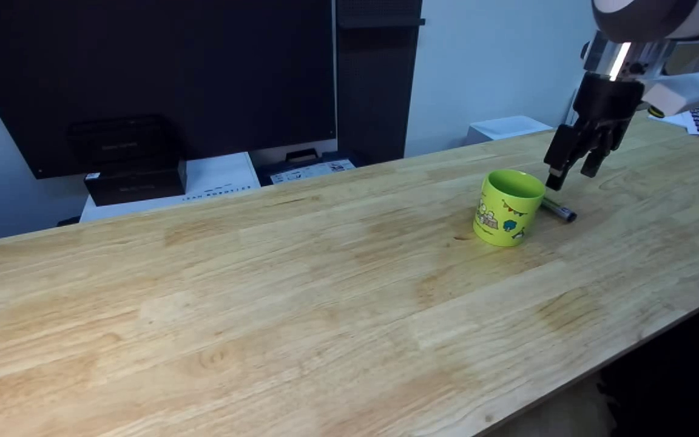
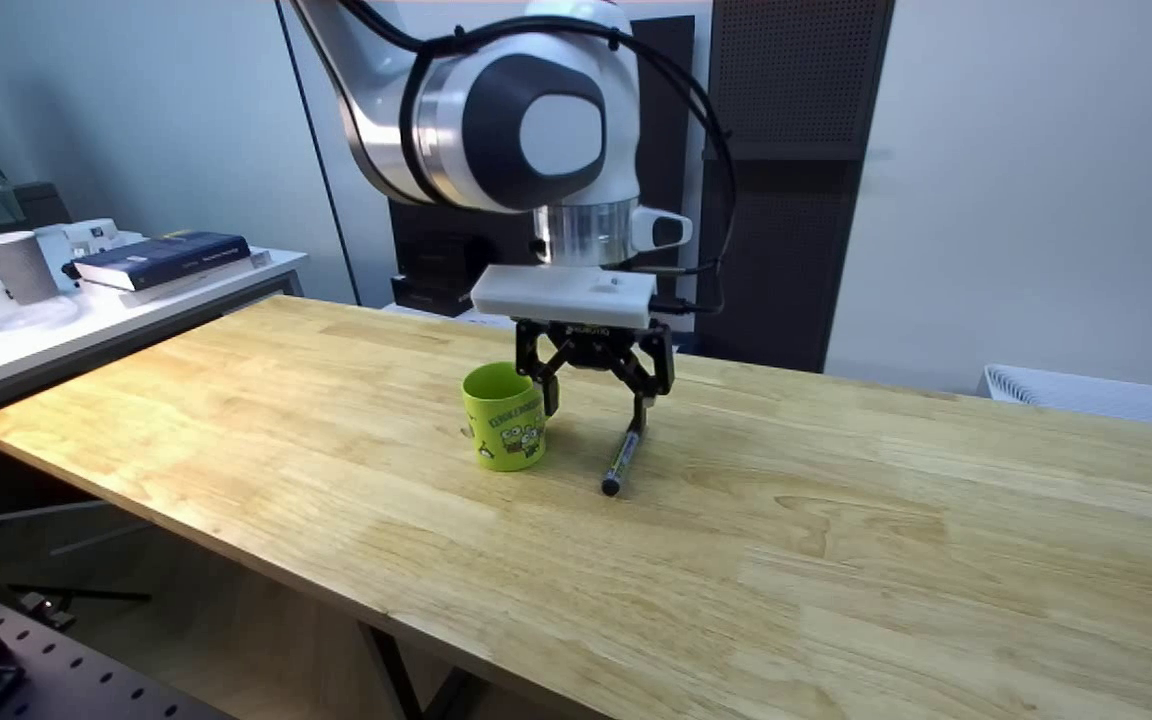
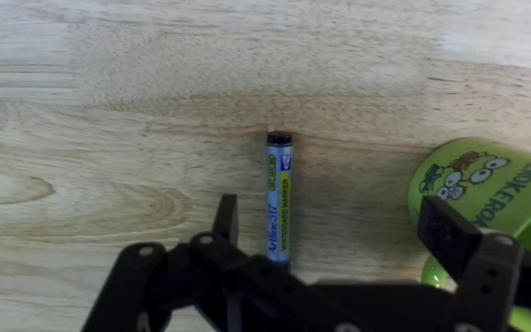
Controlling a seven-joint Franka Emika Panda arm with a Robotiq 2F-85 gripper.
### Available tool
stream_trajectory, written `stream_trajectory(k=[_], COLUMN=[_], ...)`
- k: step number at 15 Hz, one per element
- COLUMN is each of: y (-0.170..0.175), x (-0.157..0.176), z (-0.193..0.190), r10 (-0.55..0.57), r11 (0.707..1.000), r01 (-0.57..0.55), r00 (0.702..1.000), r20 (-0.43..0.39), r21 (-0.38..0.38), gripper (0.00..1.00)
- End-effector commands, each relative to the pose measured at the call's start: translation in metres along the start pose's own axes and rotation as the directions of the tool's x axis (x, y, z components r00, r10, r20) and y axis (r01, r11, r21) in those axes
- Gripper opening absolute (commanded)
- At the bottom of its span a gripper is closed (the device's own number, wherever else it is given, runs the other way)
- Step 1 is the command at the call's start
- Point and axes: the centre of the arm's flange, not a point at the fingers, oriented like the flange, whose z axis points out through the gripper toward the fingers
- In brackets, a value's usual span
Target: Put the marker in the yellow mug cup
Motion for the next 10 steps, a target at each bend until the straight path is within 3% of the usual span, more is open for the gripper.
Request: stream_trajectory(k=[1, 8, 10], y=[0.024, 0.049, 0.048], x=[0.012, 0.018, 0.024], z=[0.021, 0.048, 0.050], r10=[-0.001, 0.005, -0.001], r11=[1.000, 1.000, 1.000], r01=[0.001, -0.006, 0.001], r00=[1.000, 0.999, 0.999], r20=[0.011, 0.043, 0.043], r21=[0.018, 0.030, 0.011], gripper=[1.00, 1.00, 0.75])
